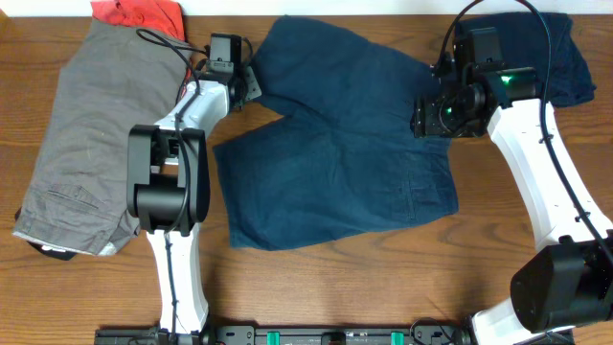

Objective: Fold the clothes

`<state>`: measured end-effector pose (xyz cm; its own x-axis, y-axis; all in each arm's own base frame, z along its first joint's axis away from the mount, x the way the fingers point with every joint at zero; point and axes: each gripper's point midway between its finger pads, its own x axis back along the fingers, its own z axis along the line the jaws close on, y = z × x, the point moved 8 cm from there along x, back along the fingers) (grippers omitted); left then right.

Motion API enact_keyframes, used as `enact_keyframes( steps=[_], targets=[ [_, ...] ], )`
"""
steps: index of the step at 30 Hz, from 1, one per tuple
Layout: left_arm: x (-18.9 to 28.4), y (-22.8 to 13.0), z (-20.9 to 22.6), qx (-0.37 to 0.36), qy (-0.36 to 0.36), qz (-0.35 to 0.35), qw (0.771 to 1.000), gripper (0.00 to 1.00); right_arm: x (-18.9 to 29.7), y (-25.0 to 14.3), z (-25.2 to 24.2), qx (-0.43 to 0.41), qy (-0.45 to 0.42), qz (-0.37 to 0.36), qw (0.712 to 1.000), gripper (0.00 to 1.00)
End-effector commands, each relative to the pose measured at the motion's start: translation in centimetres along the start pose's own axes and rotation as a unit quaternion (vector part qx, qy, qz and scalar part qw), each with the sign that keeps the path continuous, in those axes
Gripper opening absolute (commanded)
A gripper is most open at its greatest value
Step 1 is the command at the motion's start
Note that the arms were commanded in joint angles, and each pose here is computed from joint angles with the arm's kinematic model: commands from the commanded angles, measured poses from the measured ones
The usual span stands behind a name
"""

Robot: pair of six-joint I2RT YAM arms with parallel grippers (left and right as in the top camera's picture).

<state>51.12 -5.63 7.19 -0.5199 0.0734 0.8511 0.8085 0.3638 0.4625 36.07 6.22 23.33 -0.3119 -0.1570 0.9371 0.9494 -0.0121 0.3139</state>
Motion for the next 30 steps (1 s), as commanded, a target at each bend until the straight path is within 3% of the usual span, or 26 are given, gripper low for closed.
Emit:
enact_keyframes(
  steps=[1, 9, 17, 19, 22, 30],
  targets=[
    [0.5, -1.0, 2.4, -0.026, 0.037, 0.047, 0.998, 0.06, 0.1, 0.2, 0.8, 0.015, 0.000, -0.009, 1.000, 0.69],
    [2.8, -2.5, 5.4, -0.030, 0.078, 0.131, 0.988, 0.06, -0.3, 0.5, 1.2, 0.022, -0.001, -0.017, 1.000, 0.67],
    [4.5, -5.6, 7.1, -0.061, 0.117, 0.240, 0.962, 0.07, -3.4, 2.1, 1.0, 0.021, -0.006, -0.027, 0.999, 0.66],
    [4.8, -5.9, 7.4, -0.072, 0.127, 0.252, 0.957, 0.41, -4.7, 3.0, 1.1, 0.022, -0.004, -0.041, 0.999, 0.66],
    [4.9, -6.0, 7.7, -0.080, 0.139, 0.255, 0.954, 0.73, -6.7, 4.9, 1.2, 0.028, 0.002, -0.080, 0.996, 0.65],
    [7.0, -4.9, 7.1, -0.082, 0.131, 0.234, 0.960, 0.95, -12.1, 8.9, 1.2, 0.034, 0.006, -0.171, 0.985, 0.50]
  ],
)
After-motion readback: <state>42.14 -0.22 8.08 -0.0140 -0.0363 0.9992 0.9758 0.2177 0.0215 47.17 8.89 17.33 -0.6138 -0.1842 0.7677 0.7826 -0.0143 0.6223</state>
